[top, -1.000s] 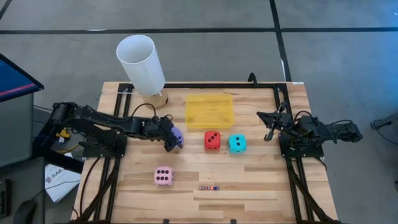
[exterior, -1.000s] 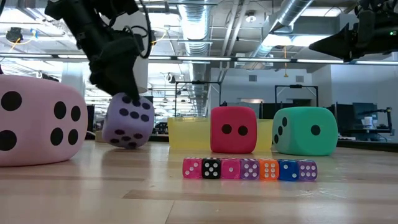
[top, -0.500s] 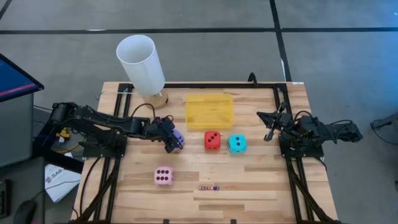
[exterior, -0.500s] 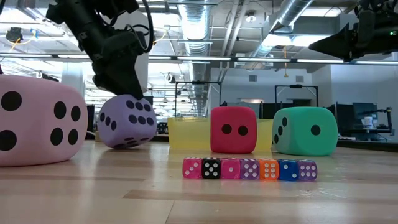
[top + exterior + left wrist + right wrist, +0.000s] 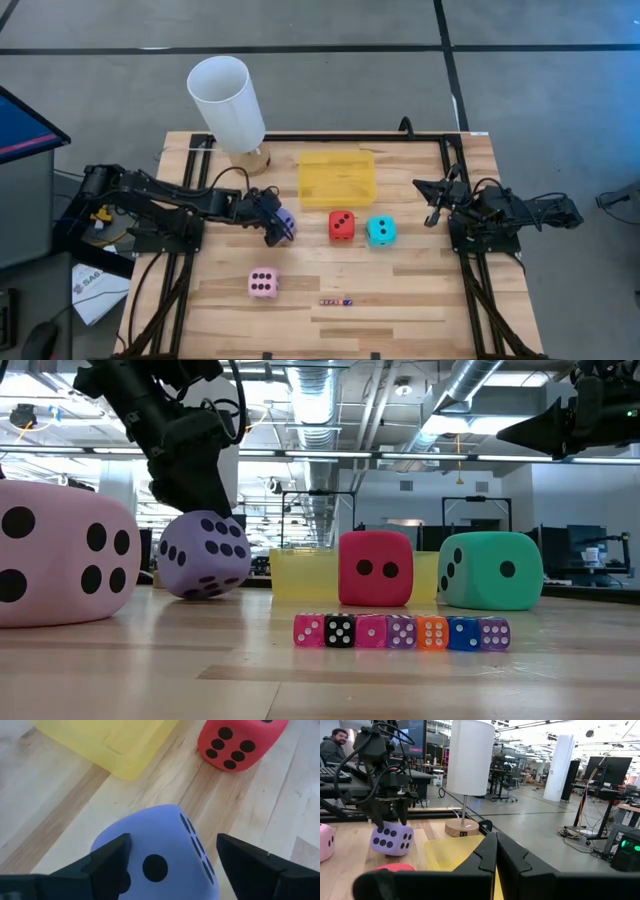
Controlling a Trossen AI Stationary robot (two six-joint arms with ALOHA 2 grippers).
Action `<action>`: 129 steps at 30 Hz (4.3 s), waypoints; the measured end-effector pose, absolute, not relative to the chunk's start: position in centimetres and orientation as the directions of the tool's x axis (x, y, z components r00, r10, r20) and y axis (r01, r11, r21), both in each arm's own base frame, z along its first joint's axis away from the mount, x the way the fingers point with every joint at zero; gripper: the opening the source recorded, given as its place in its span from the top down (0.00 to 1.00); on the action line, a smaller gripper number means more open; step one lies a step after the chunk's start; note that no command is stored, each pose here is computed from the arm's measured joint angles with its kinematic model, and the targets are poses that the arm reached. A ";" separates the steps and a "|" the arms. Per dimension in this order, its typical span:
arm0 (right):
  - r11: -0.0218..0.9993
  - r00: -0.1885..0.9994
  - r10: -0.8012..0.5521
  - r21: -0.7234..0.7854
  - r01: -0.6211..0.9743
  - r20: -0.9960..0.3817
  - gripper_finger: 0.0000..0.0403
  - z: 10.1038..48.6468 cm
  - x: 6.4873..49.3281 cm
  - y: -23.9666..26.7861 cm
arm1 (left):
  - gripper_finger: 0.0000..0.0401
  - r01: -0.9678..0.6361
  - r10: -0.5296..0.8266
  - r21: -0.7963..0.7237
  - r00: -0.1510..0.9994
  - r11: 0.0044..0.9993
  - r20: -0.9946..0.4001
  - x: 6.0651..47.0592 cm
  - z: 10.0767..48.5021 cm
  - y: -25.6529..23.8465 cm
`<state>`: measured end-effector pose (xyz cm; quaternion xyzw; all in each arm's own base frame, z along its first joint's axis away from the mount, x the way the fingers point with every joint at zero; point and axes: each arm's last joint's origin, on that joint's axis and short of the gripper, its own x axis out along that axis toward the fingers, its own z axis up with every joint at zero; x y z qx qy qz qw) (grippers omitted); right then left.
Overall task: Pick & Place Dice
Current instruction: Put the big purple dice into the yellow bin
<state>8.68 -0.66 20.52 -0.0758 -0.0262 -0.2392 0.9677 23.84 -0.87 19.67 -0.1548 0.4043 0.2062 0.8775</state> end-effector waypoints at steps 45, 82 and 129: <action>0.876 0.886 -0.455 -0.133 0.463 0.088 0.99 20.5 8.7 -0.6 | 0.15 -0.077 0.167 0.167 0.749 0.983 -0.641 24.6 19.2 -2.9; 0.878 0.888 -0.452 -0.133 0.460 0.089 0.99 20.6 8.7 -0.6 | 0.34 -0.050 0.175 0.173 0.503 0.984 -0.846 26.5 16.5 -1.6; 0.878 0.888 -0.452 -0.133 0.460 0.088 0.99 20.6 8.7 -0.6 | 0.25 -0.464 0.198 -0.101 0.552 0.880 -0.810 22.4 21.4 -0.8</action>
